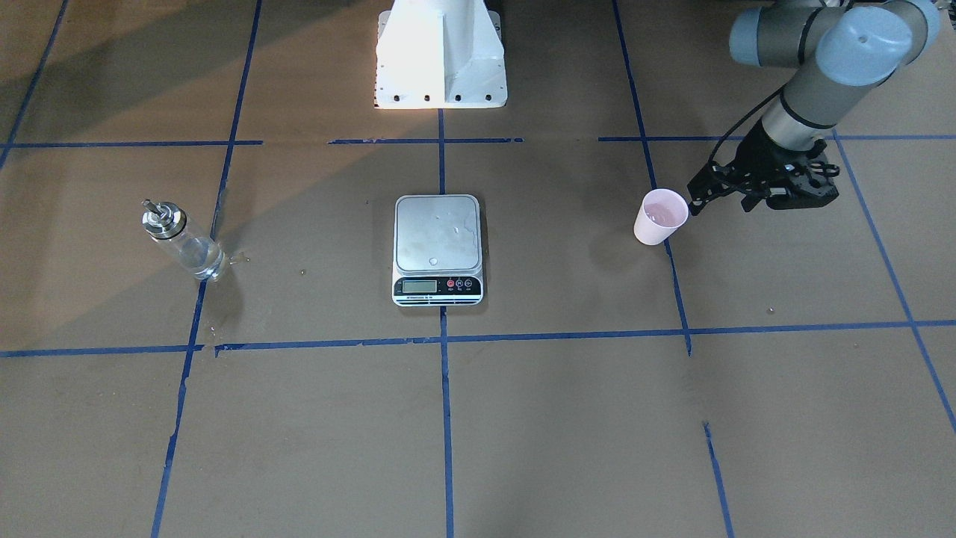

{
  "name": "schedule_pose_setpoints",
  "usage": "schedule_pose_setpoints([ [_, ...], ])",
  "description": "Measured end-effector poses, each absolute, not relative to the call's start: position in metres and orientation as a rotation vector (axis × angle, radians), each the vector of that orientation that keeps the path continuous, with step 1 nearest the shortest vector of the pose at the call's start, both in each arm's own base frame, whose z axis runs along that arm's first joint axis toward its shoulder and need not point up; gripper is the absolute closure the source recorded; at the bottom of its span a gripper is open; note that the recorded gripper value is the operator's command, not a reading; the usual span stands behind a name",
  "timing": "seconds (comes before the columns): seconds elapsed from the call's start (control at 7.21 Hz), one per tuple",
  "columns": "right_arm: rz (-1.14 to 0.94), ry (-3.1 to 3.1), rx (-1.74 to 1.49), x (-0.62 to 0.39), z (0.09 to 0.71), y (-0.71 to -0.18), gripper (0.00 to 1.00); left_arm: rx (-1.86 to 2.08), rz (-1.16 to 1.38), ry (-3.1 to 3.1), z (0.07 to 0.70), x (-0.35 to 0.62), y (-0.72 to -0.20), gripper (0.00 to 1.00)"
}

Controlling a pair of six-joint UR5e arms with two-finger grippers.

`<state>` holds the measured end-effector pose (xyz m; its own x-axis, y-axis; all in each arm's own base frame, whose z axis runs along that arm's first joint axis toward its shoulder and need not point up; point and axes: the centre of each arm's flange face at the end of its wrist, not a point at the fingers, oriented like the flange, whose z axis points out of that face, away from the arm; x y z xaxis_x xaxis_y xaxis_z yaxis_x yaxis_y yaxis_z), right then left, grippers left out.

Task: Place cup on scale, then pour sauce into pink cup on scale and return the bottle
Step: 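Grasp the pink paper cup with the left gripper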

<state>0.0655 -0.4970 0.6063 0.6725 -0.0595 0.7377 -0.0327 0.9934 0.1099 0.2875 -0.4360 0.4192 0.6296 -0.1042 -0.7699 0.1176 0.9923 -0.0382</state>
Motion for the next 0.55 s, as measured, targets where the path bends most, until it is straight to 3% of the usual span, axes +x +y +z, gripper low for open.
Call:
schedule_pose_setpoints([
  [0.28,-0.015,-0.831,0.118,0.065,0.605,-0.498,0.0,-0.011,-0.115,0.87,0.423,0.309,-0.425,0.01],
  [0.55,-0.017,-0.83,0.117,0.063,0.604,-0.5,0.0,-0.03,-0.1,0.857,0.431,0.322,-0.422,0.14],
])
